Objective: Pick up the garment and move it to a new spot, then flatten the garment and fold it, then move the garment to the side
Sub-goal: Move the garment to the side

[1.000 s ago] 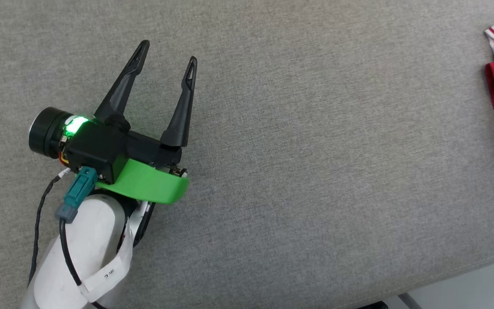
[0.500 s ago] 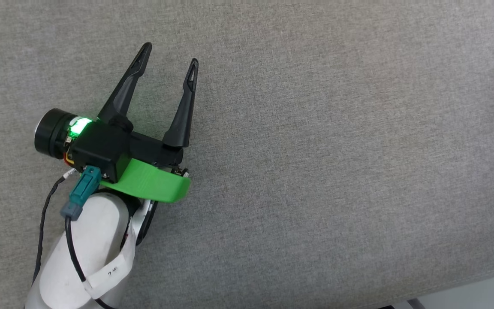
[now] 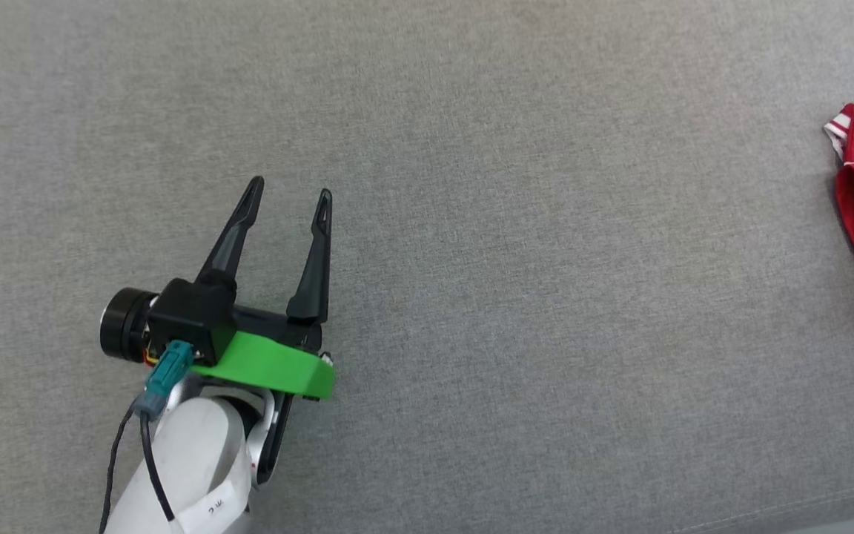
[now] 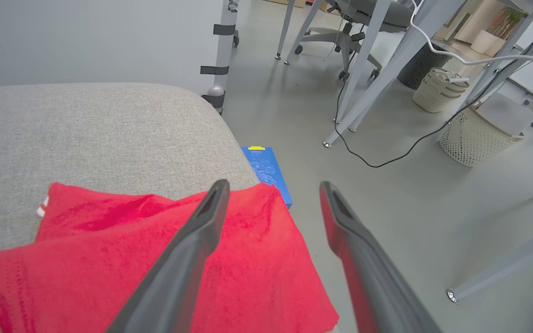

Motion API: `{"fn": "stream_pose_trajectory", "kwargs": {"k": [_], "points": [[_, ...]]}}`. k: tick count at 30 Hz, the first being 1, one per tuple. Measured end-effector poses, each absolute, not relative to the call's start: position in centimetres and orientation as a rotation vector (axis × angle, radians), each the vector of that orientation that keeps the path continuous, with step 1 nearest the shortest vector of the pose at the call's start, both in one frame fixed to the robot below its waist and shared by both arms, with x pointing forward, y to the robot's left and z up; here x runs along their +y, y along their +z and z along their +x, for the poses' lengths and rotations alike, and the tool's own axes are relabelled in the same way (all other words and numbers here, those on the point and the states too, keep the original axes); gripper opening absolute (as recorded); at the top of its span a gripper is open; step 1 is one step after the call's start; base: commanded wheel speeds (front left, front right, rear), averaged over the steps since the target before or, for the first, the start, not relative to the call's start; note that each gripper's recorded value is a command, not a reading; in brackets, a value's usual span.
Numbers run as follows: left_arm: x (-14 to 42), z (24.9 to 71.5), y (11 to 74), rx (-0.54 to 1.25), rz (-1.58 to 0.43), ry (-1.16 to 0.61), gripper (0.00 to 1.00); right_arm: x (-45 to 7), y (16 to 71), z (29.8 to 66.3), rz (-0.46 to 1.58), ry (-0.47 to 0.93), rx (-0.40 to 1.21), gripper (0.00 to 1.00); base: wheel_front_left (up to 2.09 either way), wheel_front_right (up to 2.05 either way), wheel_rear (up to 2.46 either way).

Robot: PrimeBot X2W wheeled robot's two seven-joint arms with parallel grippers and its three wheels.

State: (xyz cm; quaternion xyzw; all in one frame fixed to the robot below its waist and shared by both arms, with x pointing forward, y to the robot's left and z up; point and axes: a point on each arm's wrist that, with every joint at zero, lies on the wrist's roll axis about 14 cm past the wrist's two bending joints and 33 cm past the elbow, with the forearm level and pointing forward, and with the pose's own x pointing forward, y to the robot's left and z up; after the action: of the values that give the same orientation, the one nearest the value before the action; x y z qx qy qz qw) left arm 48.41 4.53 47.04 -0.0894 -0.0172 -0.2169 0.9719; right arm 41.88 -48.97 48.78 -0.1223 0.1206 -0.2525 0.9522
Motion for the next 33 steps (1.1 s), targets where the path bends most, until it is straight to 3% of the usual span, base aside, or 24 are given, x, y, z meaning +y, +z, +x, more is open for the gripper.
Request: {"fn": "stream_pose_trajectory", "kwargs": {"k": [6,14,22,33], "points": [[6.9,46.4,48.2,-0.036,-0.172,-0.356,1.00,-43.3,47.9,41.7,-0.160,-0.382,0.177,1.00,0.00,0.00,0.00],[10.5,43.9,49.6,-0.047,-0.166,-0.240,1.00,-32.0,46.8,41.7,-0.024,-0.160,0.102,1.00,0.00,0.00,0.00],[14.5,41.3,50.3,-0.051,-0.150,-0.119,1.00,-23.0,49.5,41.0,0.085,0.019,0.023,1.00,0.00,0.00,0.00],[18.4,37.6,50.6,-0.056,-0.114,-0.021,1.00,-17.6,53.8,37.3,0.109,0.144,-0.048,1.00,0.00,0.00,0.00]]}}
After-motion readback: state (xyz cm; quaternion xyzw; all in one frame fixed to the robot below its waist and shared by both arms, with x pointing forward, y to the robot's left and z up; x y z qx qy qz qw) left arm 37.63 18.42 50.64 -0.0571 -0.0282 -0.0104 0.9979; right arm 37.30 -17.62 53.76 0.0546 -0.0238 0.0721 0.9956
